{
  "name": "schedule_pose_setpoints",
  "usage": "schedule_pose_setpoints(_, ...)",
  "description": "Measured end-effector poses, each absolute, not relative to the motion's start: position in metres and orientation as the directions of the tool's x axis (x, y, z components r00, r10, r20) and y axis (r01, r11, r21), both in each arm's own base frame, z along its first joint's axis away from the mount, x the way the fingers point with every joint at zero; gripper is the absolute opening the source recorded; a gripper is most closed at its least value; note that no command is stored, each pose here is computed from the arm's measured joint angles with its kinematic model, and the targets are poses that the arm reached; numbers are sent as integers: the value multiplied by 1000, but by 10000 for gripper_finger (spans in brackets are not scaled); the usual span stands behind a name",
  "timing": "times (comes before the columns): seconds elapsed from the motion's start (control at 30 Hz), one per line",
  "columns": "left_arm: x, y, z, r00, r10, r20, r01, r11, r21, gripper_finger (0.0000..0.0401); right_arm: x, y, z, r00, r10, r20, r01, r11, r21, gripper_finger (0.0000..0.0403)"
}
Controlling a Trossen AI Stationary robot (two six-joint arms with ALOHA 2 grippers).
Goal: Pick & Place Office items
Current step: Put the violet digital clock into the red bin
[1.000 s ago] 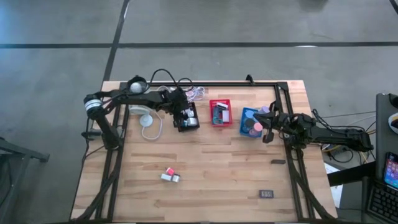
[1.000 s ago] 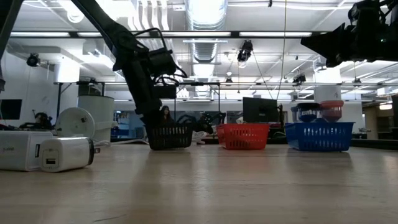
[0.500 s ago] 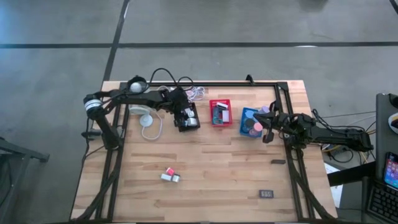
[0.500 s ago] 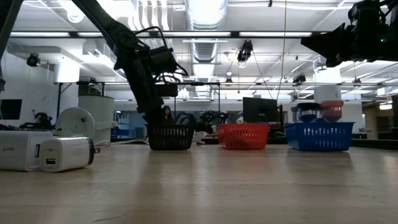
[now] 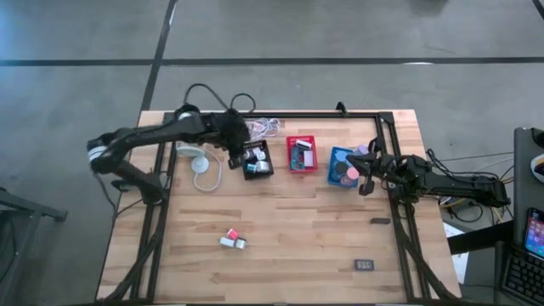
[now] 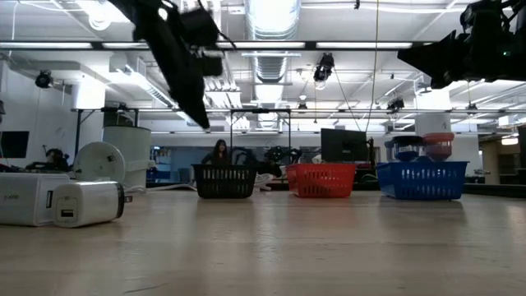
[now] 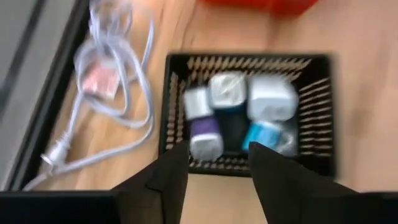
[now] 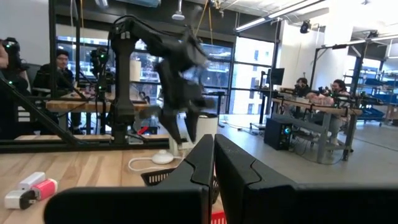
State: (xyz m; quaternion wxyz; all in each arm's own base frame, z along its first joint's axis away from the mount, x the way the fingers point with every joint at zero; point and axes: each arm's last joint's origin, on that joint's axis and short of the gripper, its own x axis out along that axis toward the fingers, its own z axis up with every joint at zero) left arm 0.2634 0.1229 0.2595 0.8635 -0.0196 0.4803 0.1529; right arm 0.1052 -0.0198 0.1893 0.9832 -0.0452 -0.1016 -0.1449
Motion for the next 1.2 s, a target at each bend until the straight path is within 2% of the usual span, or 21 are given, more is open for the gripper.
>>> schedule_pose_setpoints(0.13, 246, 100, 280, 630, 215, -746, -206, 973, 106, 147, 106, -20, 189, 939, -276, 206, 293, 954, -61, 8)
schedule_pose_setpoints(0.27, 225, 82, 298, 745, 188, -640, -158, 982, 104, 107, 107, -20, 187, 943, -277, 187, 293, 954, -64, 8)
schedule_pose_setpoints(0.43, 193, 67, 312, 811, 199, -550, -147, 979, 138, 53, 108, -20, 186, 944, -278, 176, 293, 954, -65, 8)
schedule_pose_setpoints(0.57, 174, 59, 316, 890, 178, -420, -120, 980, 161, 11, 108, -20, 186, 944, -279, 176, 294, 954, -64, 8)
schedule_pose_setpoints(0.7, 159, 51, 310, 955, 128, -268, -85, 982, 169, 9, 108, -20, 186, 944, -279, 176, 294, 954, -64, 8)
schedule_pose_setpoints(0.8, 151, 49, 303, 971, 141, -192, -115, 984, 139, 11, 108, -20, 186, 944, -279, 176, 294, 953, -69, 8)
schedule_pose_setpoints(1.0, 139, 44, 290, 980, 131, -147, -102, 976, 192, 5, 108, -20, 186, 944, -279, 174, 297, 951, -87, 8)
schedule_pose_setpoints(1.2, 133, 40, 281, 996, 85, -40, -76, 980, 186, 4, 108, -20, 186, 944, -279, 175, 297, 951, -87, 8)
